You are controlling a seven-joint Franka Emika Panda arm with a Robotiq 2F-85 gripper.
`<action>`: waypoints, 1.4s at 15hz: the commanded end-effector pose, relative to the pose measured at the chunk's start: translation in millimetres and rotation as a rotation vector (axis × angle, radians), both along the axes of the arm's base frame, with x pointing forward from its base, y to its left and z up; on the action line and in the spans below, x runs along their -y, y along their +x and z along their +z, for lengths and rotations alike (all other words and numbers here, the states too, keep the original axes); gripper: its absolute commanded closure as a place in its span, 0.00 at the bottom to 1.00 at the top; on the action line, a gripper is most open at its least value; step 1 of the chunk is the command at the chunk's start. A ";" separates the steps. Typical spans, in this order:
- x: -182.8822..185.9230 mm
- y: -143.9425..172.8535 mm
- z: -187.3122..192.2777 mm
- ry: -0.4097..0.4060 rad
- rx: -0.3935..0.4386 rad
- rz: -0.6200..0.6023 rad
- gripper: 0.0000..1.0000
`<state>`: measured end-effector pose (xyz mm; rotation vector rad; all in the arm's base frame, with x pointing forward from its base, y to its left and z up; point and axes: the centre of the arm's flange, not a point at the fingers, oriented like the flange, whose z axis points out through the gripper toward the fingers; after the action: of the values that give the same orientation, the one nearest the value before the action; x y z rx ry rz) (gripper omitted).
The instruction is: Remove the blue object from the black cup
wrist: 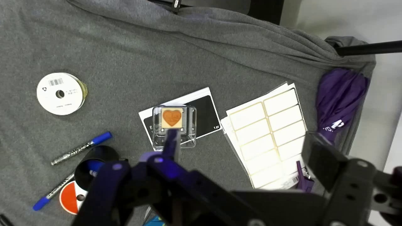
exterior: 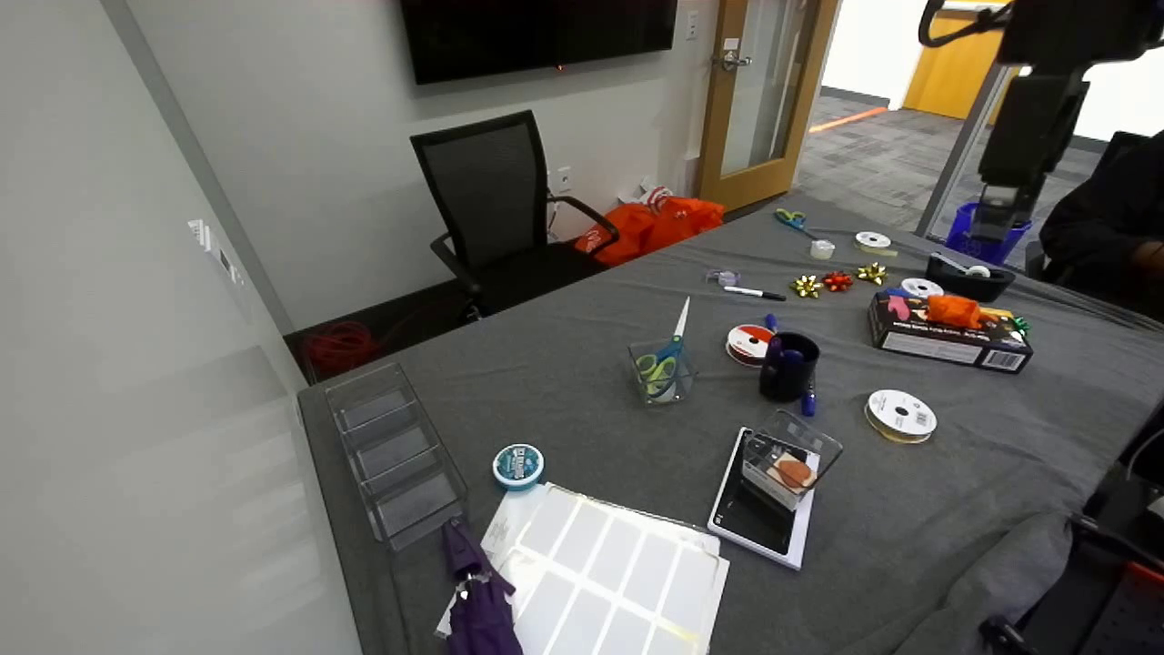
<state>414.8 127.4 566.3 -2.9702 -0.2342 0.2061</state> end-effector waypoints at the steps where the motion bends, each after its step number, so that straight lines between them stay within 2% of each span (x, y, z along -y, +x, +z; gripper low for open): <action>1: 0.0 0.0 0.0 0.000 0.000 0.000 0.00; 4: 0.0 0.0 0.0 0.000 0.000 0.000 0.00; 6: -2.5 7.6 -3.9 0.007 0.047 -0.015 0.00; 10: -0.5 52.6 -27.1 -0.002 0.225 -0.073 0.00; 13: 15.9 91.0 -57.8 -0.068 0.399 -0.088 0.00; 15: 25.5 111.5 -75.9 -0.119 0.470 -0.107 0.00; 18: 41.7 129.2 -105.1 -0.169 0.487 -0.174 0.00; 21: 58.5 133.0 -130.2 -0.201 0.440 -0.229 0.00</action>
<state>543.2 80.9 457.2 -3.1379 0.0044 -0.4988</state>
